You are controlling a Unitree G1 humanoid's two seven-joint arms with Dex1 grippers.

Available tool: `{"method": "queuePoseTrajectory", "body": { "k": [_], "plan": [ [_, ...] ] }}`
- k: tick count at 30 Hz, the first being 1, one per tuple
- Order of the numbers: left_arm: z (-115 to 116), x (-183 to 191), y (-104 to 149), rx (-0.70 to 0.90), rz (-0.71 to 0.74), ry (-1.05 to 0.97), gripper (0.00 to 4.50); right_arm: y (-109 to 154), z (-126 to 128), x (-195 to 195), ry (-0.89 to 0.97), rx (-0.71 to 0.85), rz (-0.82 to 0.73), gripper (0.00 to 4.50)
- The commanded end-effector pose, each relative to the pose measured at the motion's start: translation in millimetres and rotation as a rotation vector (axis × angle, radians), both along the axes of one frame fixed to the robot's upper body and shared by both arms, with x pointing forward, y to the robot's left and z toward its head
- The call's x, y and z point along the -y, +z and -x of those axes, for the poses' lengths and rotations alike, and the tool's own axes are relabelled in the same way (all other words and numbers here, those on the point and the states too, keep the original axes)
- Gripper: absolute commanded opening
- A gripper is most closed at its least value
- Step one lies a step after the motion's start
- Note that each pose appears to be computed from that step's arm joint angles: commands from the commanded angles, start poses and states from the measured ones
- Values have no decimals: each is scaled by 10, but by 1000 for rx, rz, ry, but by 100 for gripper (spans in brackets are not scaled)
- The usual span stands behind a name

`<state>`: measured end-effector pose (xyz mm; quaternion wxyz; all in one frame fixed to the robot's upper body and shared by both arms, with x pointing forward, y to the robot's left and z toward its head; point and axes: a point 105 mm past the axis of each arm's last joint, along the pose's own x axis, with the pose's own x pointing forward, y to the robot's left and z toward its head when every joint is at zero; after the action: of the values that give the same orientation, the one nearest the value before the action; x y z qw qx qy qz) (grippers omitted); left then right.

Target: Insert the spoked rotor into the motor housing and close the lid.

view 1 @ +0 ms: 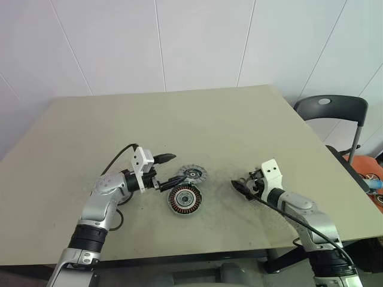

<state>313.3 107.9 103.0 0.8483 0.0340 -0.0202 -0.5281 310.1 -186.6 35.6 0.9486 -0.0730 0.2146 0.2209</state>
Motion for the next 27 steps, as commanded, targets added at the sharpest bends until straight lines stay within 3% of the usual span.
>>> {"method": "queuePoseTrajectory", "body": {
  "k": [1, 7, 11, 16, 18, 20, 27],
  "plan": [
    [-37, 10, 188, 60, 16, 0, 450, -139, 56, 78, 14, -41, 86, 251],
    [-70, -2, 230, 72, 14, 10, 450, -213, 121, 102, 24, -88, 77, 68],
    [-77, -1, 241, 73, 14, 11, 450, -186, 129, 40, 17, -95, -26, 68],
    [-64, 10, 273, 60, 26, 7, 450, 343, -73, -85, -11, 148, -173, 68],
    [-58, 16, 285, 55, 24, 0, 450, 729, -82, -351, 84, 263, -280, 68],
    [-60, 14, 323, 49, 31, -9, 450, 915, -16, -606, 209, 295, -314, 68],
    [-118, -104, 482, 50, 26, -8, 450, 583, 59, -860, 345, 105, -127, 68]
  ]
}}
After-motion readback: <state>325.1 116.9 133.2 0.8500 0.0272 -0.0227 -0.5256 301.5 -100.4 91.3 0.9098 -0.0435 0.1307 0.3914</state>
